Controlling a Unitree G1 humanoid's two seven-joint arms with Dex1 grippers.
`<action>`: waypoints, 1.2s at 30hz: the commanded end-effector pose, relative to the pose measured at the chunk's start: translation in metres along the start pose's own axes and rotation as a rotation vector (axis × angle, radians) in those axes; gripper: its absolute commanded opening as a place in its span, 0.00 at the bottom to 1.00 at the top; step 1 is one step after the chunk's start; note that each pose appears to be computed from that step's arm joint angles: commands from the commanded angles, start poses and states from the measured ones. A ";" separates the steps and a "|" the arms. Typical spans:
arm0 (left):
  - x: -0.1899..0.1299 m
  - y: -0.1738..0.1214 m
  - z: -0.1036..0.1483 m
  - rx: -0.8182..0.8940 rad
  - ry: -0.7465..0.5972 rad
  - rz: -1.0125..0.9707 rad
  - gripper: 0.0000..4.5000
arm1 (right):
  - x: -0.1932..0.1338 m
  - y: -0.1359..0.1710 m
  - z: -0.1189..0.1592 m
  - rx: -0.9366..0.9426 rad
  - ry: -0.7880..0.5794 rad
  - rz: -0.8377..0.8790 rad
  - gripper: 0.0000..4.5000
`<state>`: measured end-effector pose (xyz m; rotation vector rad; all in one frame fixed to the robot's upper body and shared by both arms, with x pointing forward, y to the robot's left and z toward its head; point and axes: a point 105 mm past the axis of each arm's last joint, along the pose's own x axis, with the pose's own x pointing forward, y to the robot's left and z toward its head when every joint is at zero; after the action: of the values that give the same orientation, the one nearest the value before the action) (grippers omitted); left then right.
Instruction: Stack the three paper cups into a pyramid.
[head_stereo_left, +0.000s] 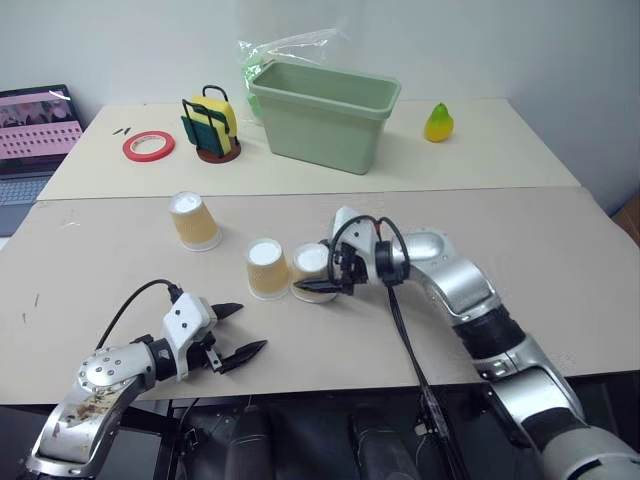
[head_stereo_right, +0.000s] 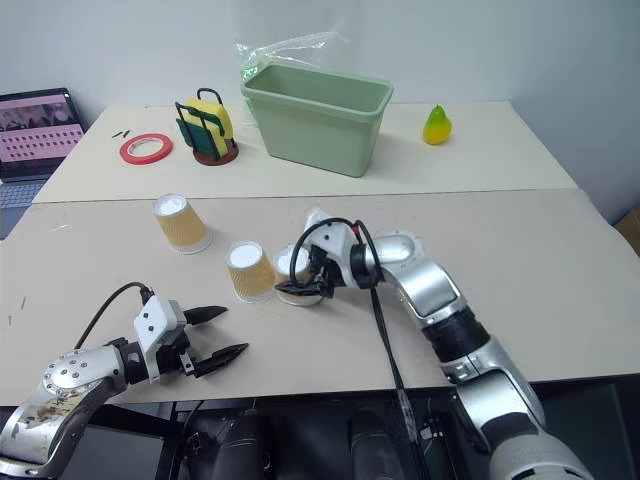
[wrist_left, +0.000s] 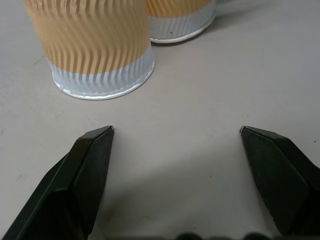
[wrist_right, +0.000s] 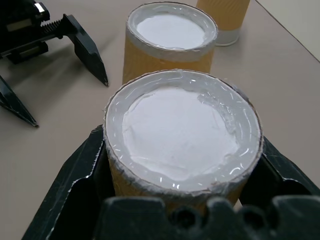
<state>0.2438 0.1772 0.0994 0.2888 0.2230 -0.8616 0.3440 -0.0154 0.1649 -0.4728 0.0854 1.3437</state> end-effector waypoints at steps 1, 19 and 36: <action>-0.004 0.000 0.009 0.024 -0.024 0.016 0.96 | 0.001 -0.011 0.012 -0.066 -0.032 -0.002 0.76; -0.012 0.003 0.005 0.008 -0.016 0.087 0.96 | -0.032 -0.008 0.042 -0.061 -0.159 0.009 0.97; -0.050 0.112 0.016 0.044 -0.070 0.555 0.96 | -0.061 0.003 0.060 0.044 -0.128 -0.330 0.97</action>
<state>0.2898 0.2796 0.1410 0.3038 0.0804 -0.3056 0.3183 -0.0473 0.2335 -0.3074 -0.0430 1.0711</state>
